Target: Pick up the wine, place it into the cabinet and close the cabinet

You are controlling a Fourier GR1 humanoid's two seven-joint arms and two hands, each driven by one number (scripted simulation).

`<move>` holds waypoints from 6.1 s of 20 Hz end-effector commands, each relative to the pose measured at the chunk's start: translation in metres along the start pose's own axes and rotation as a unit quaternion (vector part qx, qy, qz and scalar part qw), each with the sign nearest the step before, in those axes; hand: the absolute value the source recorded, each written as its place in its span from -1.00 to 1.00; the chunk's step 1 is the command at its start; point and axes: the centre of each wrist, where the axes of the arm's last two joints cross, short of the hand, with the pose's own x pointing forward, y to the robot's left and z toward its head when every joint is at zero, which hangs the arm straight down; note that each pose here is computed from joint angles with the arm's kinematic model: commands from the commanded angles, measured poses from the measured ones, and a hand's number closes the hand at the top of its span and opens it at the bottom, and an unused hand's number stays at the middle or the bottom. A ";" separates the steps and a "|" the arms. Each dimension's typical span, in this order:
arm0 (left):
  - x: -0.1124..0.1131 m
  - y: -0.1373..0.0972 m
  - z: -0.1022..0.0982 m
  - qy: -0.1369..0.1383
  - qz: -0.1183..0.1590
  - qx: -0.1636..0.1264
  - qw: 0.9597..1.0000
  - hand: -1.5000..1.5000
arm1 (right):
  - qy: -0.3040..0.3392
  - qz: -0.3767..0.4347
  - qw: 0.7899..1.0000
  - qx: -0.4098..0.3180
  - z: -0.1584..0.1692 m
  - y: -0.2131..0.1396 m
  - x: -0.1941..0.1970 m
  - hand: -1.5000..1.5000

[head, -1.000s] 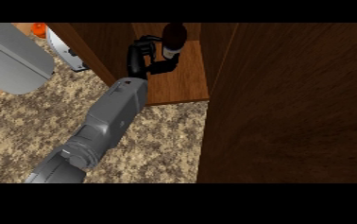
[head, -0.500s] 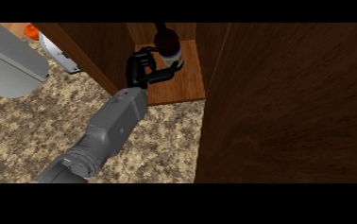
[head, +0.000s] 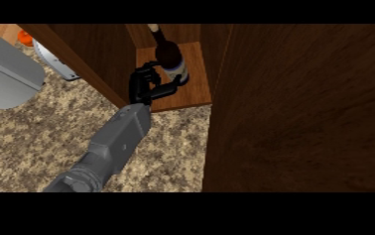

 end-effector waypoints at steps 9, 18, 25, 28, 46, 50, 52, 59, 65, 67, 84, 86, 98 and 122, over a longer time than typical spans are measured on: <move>-0.022 0.017 0.017 0.010 -0.016 0.020 1.000 1.00 | -0.011 -0.008 1.000 0.015 0.002 -0.003 0.001 -1.00; -0.007 0.004 0.007 -0.004 -0.020 0.026 0.999 1.00 | -0.003 -0.021 1.000 0.014 0.001 -0.006 0.000 -1.00; 0.016 -0.017 -0.008 -0.019 -0.021 0.025 0.999 1.00 | -0.002 -0.022 1.000 0.011 0.003 -0.003 -0.008 -1.00; 0.037 -0.034 -0.019 -0.024 -0.020 0.022 0.999 1.00 | -0.008 -0.013 1.000 0.001 0.005 -0.006 -0.003 -1.00; 0.066 -0.054 -0.034 0.014 -0.016 0.038 0.999 1.00 | -0.010 -0.009 1.000 -0.007 0.014 -0.017 -0.011 -1.00; 0.071 -0.042 -0.042 0.009 -0.062 0.054 0.997 1.00 | -0.010 -0.011 1.000 0.001 0.007 -0.017 -0.009 -1.00; 0.070 -0.044 -0.041 -0.019 -0.107 0.060 0.992 1.00 | -0.006 -0.015 1.000 0.005 0.012 -0.015 -0.010 -1.00; 0.072 -0.013 -0.052 -0.068 -0.214 0.089 0.971 1.00 | -0.011 -0.017 1.000 -0.003 0.012 -0.016 -0.013 -1.00; 0.064 0.007 -0.051 -0.051 -0.253 0.121 0.959 1.00 | -0.013 -0.004 1.000 -0.004 0.008 -0.020 -0.009 -1.00; 0.059 0.015 -0.050 -0.044 -0.262 0.127 0.956 1.00 | -0.016 0.001 1.000 0.000 0.010 -0.014 -0.008 -1.00; 0.065 0.040 -0.058 -0.036 -0.267 0.097 0.958 -1.00 | -0.011 -0.009 1.000 0.012 0.006 -0.013 -0.010 -1.00; 0.068 0.030 -0.058 -0.040 -0.271 0.095 0.957 -1.00 | -0.015 -0.009 1.000 0.013 0.007 -0.009 -0.009 -1.00; 0.094 -0.001 -0.066 -0.103 -0.151 -0.091 0.979 -1.00 | -0.005 -0.011 1.000 0.001 0.014 -0.008 -0.005 -1.00; 0.109 -0.104 0.006 -0.116 0.051 -0.292 0.948 -1.00 | 0.020 0.006 0.998 -0.054 0.018 -0.018 0.011 -1.00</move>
